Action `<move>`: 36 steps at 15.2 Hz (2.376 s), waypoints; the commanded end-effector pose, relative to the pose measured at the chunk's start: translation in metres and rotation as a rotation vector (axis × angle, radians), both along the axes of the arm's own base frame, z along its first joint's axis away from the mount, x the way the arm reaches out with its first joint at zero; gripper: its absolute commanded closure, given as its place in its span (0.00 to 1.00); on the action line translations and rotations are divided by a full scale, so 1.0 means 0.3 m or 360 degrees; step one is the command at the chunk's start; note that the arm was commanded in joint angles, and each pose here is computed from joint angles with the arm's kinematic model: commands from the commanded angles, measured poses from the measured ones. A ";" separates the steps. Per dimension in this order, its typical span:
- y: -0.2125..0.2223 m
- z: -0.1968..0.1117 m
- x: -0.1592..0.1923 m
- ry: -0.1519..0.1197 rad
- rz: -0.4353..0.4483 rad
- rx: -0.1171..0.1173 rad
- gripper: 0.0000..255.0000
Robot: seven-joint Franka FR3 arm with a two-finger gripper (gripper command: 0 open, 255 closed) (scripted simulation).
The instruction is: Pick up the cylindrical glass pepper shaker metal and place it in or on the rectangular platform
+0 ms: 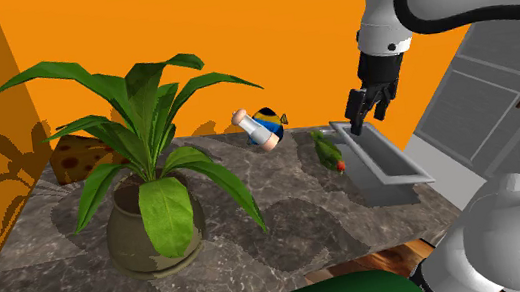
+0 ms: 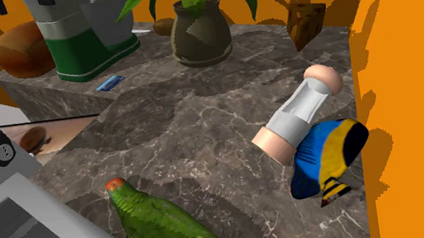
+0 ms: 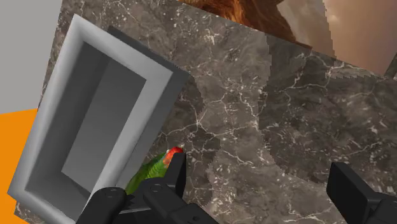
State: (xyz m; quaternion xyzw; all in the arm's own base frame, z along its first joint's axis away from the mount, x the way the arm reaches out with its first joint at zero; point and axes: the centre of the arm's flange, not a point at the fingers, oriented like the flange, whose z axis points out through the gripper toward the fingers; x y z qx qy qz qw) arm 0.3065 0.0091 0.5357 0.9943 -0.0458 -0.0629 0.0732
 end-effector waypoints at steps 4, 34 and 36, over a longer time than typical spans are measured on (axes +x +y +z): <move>-0.017 -0.072 0.086 -0.0051 0.0072 -0.0025 0.00; -0.021 -0.618 1.029 -0.0541 0.0756 -0.0267 0.00; -0.030 -0.650 1.040 -0.0541 0.0756 -0.0267 0.00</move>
